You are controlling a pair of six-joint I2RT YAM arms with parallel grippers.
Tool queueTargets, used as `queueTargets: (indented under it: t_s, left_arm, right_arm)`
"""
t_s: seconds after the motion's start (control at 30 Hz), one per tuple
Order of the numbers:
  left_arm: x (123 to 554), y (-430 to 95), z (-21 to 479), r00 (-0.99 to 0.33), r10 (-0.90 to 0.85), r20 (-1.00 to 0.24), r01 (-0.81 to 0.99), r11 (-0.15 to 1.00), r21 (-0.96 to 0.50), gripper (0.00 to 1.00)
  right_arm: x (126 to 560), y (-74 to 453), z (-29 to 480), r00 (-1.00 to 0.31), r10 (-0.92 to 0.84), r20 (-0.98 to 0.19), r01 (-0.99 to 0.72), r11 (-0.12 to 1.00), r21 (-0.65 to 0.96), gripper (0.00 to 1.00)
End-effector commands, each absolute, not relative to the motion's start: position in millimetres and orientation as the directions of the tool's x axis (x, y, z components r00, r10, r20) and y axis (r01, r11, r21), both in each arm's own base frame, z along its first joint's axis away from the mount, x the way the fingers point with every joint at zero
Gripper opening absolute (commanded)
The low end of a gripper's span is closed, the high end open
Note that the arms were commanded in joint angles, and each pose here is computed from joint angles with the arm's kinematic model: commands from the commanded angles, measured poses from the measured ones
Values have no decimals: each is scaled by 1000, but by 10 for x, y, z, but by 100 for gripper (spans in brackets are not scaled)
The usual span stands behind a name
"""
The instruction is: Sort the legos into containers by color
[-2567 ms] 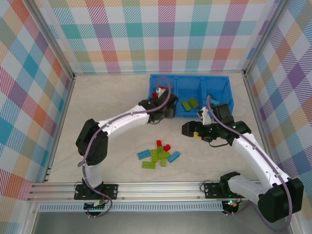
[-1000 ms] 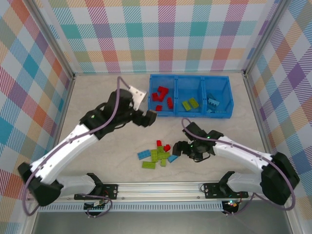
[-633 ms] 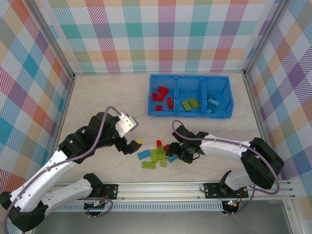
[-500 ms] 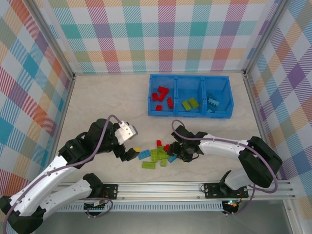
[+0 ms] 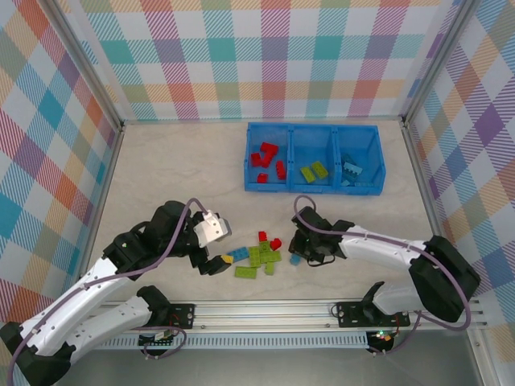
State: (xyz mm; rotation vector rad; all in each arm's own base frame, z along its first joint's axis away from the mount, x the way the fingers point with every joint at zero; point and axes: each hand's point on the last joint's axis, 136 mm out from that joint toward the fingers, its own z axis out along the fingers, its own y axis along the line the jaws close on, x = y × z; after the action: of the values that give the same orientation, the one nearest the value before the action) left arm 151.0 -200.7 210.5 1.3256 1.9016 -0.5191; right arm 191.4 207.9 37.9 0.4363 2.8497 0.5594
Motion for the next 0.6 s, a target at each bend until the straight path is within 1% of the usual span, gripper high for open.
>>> queueTargets:
  t_s: [0.0,0.13,0.27,0.33,0.43,0.57]
  left_arm:
    - [1464,-2112,2394,-146,562,-814,933,351,74,100]
    - [1469,-2208,2642,-154,485,-861,931,364,39,100]
    - [1449,-2384,2828,-178,375,-910,932,361,-33,100]
    - [1439,-2461,2840,-195,346,-918,930,363,-60,100]
    - [1486,-2522,2768,-246,343,-906,905,415,-88,100]
    - [1591,-2572,2601,-337,352,-873,844,523,-115,100]
  right_arm:
    - [2079,1899,540,-919,328,-218,222,890,398,18]
    - [2515,1537,955,-858,374,-353,214,884,416,17]
    - [3099,969,1578,-726,430,-536,226,886,404,14]
    - [3366,743,1844,-664,454,-594,236,881,410,14]
    - [3773,459,2018,-605,488,-629,263,868,421,14]
    - [4259,187,1894,-604,530,-596,319,845,429,14]
